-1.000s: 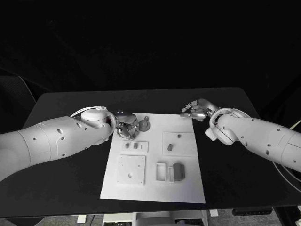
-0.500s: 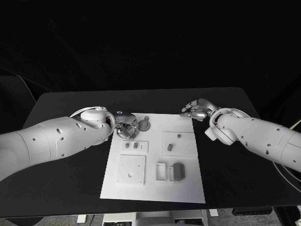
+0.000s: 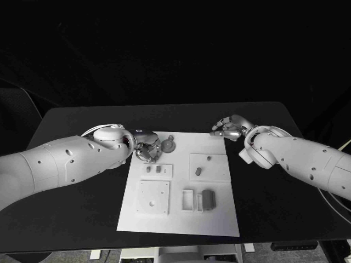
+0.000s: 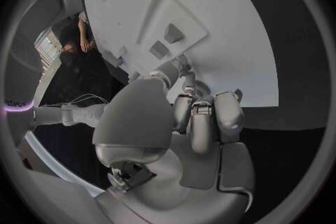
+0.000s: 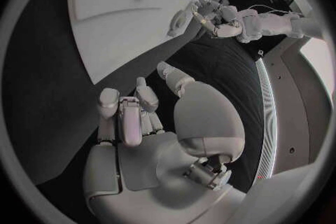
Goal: Assemble the parts on the task board
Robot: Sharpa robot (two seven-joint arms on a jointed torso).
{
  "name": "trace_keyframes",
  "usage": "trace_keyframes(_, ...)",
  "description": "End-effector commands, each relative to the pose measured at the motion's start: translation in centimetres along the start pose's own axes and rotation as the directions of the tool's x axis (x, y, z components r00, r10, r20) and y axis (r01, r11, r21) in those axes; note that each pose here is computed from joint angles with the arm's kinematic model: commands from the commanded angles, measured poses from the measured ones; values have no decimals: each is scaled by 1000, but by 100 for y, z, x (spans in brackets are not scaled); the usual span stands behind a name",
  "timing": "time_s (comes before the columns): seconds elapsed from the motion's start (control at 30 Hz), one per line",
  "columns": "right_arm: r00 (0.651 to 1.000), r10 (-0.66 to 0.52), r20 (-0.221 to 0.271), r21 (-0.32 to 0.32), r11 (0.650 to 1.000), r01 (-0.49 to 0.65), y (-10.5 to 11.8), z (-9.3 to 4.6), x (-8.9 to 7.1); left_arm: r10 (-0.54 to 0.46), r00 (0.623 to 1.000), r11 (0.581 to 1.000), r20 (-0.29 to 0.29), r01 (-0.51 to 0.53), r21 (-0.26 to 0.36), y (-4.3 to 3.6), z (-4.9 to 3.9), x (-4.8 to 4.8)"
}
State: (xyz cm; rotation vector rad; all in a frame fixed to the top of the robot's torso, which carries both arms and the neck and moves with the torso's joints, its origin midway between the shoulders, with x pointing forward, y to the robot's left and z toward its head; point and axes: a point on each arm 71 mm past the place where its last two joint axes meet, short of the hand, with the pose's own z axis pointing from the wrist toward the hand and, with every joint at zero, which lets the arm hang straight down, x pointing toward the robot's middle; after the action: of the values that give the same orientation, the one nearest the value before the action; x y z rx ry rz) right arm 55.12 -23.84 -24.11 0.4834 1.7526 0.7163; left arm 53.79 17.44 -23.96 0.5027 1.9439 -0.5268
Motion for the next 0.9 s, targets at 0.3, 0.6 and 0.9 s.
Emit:
trace_keyframes(0.3, 1000, -3, -12, -10, 1000, 3, 7, 0, 10, -37, 999, 999, 17, 37, 11, 22, -35, -6)
trace_keyframes(0.6, 1000, -4, -7, -6, 1000, 4, -12, -4, -7, -51, 998, 999, 27, 51, -12, 128, -107, 0)
trace_keyframes(0.9, 1000, -5, -2, -4, 1000, 5, -29, -7, -24, -73, 995, 996, 62, 76, -45, 284, -193, -27)
